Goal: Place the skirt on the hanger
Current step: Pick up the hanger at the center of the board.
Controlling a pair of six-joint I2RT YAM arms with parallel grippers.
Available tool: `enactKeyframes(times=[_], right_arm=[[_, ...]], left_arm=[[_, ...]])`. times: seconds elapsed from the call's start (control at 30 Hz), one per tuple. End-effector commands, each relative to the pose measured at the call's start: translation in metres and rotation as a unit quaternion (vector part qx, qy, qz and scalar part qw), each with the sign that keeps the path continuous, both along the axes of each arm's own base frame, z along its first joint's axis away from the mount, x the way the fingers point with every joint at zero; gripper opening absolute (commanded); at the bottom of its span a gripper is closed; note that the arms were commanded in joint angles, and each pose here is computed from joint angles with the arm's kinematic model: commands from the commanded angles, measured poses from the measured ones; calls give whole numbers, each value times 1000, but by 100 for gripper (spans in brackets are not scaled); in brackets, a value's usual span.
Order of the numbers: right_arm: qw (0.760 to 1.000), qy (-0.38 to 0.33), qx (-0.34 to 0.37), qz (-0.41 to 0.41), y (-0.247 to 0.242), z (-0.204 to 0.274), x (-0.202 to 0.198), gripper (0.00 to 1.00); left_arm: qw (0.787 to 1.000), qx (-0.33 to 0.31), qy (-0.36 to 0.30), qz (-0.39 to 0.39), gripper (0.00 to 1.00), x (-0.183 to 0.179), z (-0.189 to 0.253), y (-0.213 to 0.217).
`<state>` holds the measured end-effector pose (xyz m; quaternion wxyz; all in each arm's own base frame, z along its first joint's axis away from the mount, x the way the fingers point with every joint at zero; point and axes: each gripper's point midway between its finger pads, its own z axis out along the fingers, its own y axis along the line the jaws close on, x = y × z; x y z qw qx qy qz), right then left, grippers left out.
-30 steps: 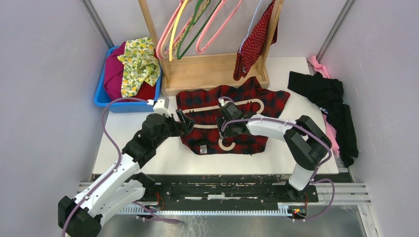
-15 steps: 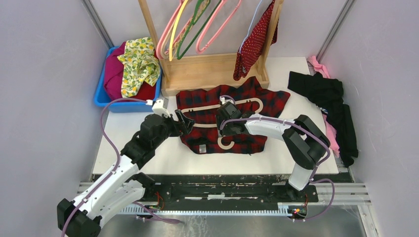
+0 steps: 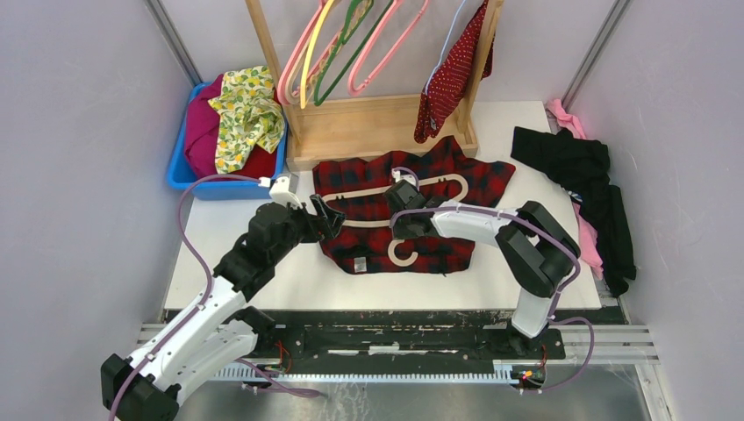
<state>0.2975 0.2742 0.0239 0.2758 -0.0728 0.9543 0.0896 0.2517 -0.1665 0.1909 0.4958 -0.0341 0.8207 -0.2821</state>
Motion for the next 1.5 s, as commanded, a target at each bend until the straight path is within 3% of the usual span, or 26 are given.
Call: enactKeyframes(times=[0.0, 0.23, 0.3, 0.57, 0.83, 1.47], right_arm=[[1000, -22, 0, -12, 2, 15, 13, 29], [998, -54, 15, 7, 2, 54, 15, 23], [997, -65, 26, 12, 3, 68, 13, 22], [991, -99, 81, 29, -1, 118, -2, 19], [992, -82, 72, 64, -17, 130, -29, 18], [983, -76, 59, 158, -60, 154, -98, 13]], left_arm=[[1000, -27, -9, -4, 91, -1, 11, -6], [1000, -25, -2, -5, 93, 0, 8, -7], [1000, -25, -3, -3, 99, 0, 8, -6], [1000, -29, -8, -2, 99, -1, 15, -5], [999, -37, -18, -9, 99, -5, 33, -6], [992, -56, -33, -107, 99, -26, 101, -30]])
